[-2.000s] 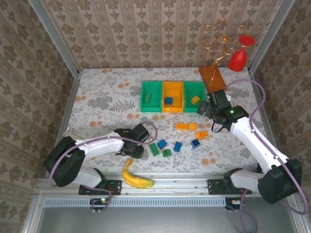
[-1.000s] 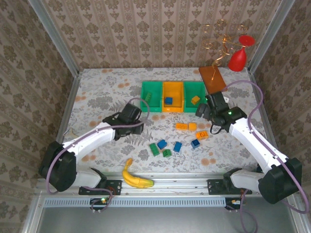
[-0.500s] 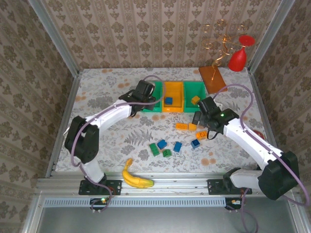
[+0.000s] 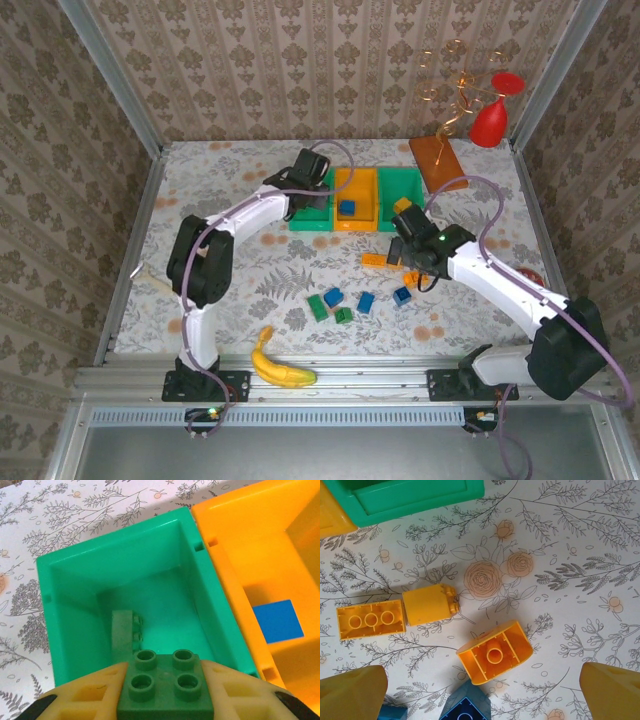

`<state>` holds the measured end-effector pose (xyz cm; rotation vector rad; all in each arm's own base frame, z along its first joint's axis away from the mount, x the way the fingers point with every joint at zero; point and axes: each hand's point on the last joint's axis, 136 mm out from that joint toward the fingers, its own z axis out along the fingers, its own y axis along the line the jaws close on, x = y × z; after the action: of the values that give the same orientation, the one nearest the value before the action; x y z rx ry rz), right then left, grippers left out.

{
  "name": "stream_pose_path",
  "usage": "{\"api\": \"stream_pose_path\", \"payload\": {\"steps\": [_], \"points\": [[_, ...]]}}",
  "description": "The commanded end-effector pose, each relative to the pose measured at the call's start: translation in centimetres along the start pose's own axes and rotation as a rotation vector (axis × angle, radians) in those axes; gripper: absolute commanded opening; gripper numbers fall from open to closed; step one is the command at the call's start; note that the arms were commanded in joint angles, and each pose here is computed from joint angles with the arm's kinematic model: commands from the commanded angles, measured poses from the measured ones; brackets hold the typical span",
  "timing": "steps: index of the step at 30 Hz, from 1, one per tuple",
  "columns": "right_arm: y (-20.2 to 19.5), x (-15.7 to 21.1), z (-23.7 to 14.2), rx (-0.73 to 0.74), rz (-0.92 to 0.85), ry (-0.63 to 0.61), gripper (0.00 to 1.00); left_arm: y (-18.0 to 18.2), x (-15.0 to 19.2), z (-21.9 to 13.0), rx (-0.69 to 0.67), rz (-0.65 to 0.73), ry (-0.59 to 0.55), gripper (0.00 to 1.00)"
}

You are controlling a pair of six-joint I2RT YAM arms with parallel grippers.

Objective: Sort the legos into containers by color
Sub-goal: Place the lego in the container, then pick up the lego from the bottom-center of the table.

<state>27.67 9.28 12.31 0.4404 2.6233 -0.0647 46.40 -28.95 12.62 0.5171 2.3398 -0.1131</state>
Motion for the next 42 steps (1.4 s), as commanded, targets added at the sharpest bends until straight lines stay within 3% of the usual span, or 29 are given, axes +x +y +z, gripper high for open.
{"api": "stream_pose_path", "payload": {"steps": [1,8,20,29,38,42], "points": [[-0.6,1.3,0.5,0.048,0.002,0.028,1.00,0.8,-0.4,0.7,-0.027,0.022,0.015,0.22],[-0.3,3.5,1.0,0.054,-0.005,0.078,1.00,0.8,-0.5,1.1,-0.016,0.011,0.022,0.36],[0.6,6.7,1.8,0.030,-0.012,0.163,0.90,1.0,-0.6,-0.8,-0.007,-0.010,0.008,0.57],[1.2,8.4,2.8,0.050,-0.027,0.209,0.83,1.6,-0.9,-5.1,0.006,-0.050,-0.048,0.72],[1.4,9.6,3.8,0.050,-0.016,0.248,0.76,2.9,1.6,-9.3,0.001,-0.117,-0.089,1.00],[1.8,9.7,4.2,0.036,-0.014,0.249,0.75,3.8,3.0,-10.9,-0.010,-0.153,-0.107,1.00]]}}
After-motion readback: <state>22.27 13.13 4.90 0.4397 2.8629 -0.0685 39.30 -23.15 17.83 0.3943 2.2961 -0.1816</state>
